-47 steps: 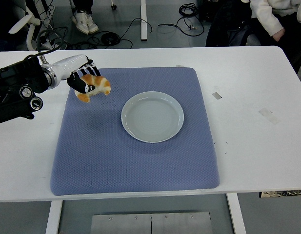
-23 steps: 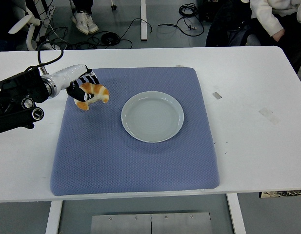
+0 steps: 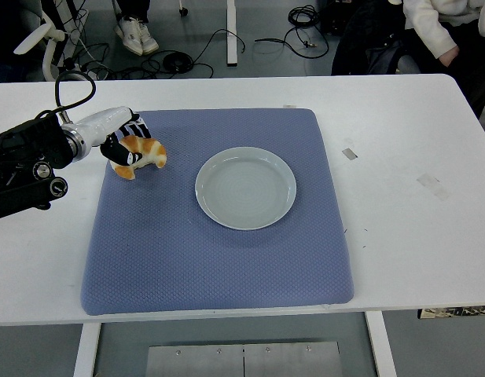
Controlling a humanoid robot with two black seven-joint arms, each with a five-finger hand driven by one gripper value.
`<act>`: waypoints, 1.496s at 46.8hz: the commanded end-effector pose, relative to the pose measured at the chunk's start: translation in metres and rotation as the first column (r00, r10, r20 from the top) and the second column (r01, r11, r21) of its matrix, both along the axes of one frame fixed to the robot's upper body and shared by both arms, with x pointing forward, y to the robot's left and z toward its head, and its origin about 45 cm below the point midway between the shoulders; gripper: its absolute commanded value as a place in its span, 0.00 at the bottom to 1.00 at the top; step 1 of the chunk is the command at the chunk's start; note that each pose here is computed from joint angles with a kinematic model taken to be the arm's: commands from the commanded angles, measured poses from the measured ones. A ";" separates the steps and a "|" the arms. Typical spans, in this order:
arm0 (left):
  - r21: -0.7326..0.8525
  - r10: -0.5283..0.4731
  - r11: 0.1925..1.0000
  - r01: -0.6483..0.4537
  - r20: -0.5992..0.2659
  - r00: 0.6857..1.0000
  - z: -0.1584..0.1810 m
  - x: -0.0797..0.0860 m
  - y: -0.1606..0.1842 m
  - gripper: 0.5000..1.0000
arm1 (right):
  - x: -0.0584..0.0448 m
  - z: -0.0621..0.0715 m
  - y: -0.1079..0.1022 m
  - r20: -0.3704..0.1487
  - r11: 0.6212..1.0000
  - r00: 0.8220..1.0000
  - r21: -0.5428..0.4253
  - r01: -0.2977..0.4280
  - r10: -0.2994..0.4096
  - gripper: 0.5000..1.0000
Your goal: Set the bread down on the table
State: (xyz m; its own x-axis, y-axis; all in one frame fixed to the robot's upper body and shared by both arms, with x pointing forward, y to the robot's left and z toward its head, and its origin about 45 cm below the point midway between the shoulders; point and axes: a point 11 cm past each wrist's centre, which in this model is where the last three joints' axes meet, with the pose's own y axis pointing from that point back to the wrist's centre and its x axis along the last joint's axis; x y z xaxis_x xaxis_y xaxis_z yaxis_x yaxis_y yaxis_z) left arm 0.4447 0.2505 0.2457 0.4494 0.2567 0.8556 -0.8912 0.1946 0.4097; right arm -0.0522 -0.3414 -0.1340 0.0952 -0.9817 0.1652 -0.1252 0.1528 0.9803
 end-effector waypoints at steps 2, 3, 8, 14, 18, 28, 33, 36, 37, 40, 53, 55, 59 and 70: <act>-0.009 -0.001 1.000 0.001 0.002 1.000 0.002 0.001 -0.002 0.20 | 0.000 0.000 0.000 0.000 1.000 1.000 0.000 0.001 -0.001 1.00; -0.009 -0.002 1.000 0.002 0.001 1.000 0.002 0.001 -0.003 0.24 | 0.000 0.000 0.000 0.000 1.000 1.000 0.000 0.001 -0.001 1.00; -0.010 -0.005 1.000 0.005 0.003 1.000 0.002 0.001 -0.005 0.50 | 0.000 0.000 0.000 0.000 1.000 1.000 0.000 0.001 -0.001 1.00; -0.006 0.000 1.000 0.000 0.009 1.000 0.002 0.003 -0.002 0.67 | 0.000 0.000 0.000 0.000 1.000 1.000 0.000 -0.001 0.001 1.00; -0.008 -0.004 1.000 0.004 0.011 1.000 0.002 0.003 -0.003 0.73 | 0.000 0.000 0.000 0.000 1.000 1.000 0.000 -0.001 0.001 1.00; -0.017 -0.003 1.000 0.003 0.013 1.000 0.004 0.004 -0.004 0.84 | 0.000 0.000 0.000 0.000 1.000 1.000 0.000 0.001 -0.001 1.00; -0.072 0.042 0.997 -0.041 0.009 0.999 0.012 0.010 -0.001 0.84 | 0.000 0.000 0.000 0.000 1.000 1.000 0.000 0.001 -0.001 1.00; -0.116 0.076 0.990 -0.075 0.008 0.997 0.019 0.015 0.002 0.84 | 0.000 0.000 0.000 0.000 1.000 1.000 0.000 0.001 -0.001 1.00; -0.133 0.085 0.988 -0.083 0.007 0.996 0.021 0.017 0.002 0.84 | 0.000 0.000 0.000 0.000 1.000 1.000 0.000 0.001 -0.001 1.00; -0.203 0.096 0.975 -0.092 0.009 0.995 0.029 0.021 0.001 0.82 | 0.000 0.000 0.000 0.000 1.000 1.000 0.000 0.001 -0.001 1.00; -0.481 0.121 0.867 -0.132 -0.054 0.991 0.057 0.030 -0.004 0.79 | 0.000 0.000 0.000 0.000 1.000 1.000 0.000 0.001 -0.001 1.00; -0.518 0.132 0.844 -0.137 -0.046 0.990 0.065 0.033 -0.002 0.79 | 0.000 0.000 0.000 0.000 1.000 1.000 0.000 0.001 -0.001 1.00; -0.584 0.153 0.801 -0.132 -0.013 0.988 0.084 0.040 0.008 0.79 | 0.000 0.000 0.000 0.000 1.000 1.000 0.000 -0.001 0.001 1.00; -0.723 0.220 0.688 -0.064 0.124 0.968 0.114 0.048 0.053 0.78 | 0.000 0.000 0.000 0.000 1.000 1.000 0.000 0.001 -0.001 1.00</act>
State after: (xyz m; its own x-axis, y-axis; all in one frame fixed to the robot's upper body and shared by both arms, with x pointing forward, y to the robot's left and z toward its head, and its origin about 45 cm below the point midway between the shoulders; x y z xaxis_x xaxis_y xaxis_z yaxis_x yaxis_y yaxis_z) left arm 0.4925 0.2945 0.3581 0.2375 0.8489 0.4722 -0.9703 0.2305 0.0738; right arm -0.0523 -0.3414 -0.1340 0.0948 -0.9816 0.1655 -0.1253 0.1532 0.9802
